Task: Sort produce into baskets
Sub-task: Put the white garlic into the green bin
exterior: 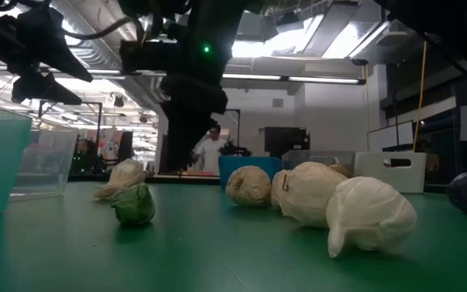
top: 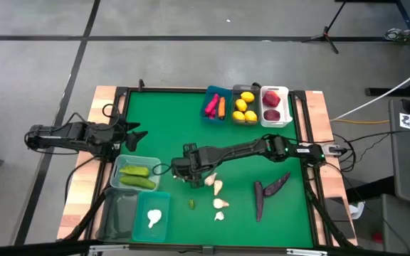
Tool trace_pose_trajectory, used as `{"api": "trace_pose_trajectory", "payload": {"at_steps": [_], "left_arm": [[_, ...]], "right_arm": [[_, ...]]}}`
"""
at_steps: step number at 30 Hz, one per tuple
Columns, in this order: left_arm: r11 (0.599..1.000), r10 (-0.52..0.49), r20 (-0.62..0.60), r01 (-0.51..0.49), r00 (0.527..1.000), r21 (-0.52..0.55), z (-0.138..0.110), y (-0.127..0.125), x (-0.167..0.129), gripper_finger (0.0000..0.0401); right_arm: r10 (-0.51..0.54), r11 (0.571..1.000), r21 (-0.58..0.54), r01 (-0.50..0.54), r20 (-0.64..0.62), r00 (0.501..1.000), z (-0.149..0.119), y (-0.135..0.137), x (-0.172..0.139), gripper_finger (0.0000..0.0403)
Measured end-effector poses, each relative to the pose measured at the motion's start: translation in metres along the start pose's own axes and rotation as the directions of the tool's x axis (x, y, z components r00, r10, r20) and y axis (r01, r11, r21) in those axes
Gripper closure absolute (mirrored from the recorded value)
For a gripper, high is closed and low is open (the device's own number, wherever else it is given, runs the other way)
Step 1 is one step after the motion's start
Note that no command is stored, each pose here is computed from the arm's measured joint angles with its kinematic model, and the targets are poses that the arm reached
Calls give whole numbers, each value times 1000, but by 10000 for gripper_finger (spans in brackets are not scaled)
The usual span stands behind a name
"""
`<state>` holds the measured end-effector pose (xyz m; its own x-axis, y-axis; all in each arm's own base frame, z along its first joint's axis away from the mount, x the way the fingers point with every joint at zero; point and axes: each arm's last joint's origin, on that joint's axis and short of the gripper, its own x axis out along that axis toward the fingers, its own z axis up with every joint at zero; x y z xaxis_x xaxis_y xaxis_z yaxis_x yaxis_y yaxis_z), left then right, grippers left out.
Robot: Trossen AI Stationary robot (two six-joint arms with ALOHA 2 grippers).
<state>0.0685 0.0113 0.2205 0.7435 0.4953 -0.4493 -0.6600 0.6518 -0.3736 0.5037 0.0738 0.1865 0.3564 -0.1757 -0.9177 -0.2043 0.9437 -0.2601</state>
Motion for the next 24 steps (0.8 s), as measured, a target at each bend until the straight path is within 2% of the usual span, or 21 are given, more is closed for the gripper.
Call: {"api": "trace_pose_trajectory", "payload": {"at_steps": [3,7,13,17,20,24], "left_arm": [[1000,1,0,-1,1000,0,0,0,0,72],[1000,0,0,0,1000,-1,0,0,0,72],[1000,0,0,0,1000,-1,0,0,0,72],[1000,0,0,0,1000,-2,0,0,0,72],[1000,0,0,0,1000,-2,0,0,0,72],[1000,1,1,-1,1000,-2,0,0,0,72]], "right_arm": [[-24,997,-74,25,12,1000,1,-2,1,63],[-15,992,-123,23,66,998,6,-3,3,51],[54,979,-203,-15,189,981,18,-1,3,50],[50,972,-235,12,257,965,24,-2,2,57],[52,970,-241,14,265,963,24,-7,7,68],[94,970,-242,-32,250,964,21,-11,24,79]]}}
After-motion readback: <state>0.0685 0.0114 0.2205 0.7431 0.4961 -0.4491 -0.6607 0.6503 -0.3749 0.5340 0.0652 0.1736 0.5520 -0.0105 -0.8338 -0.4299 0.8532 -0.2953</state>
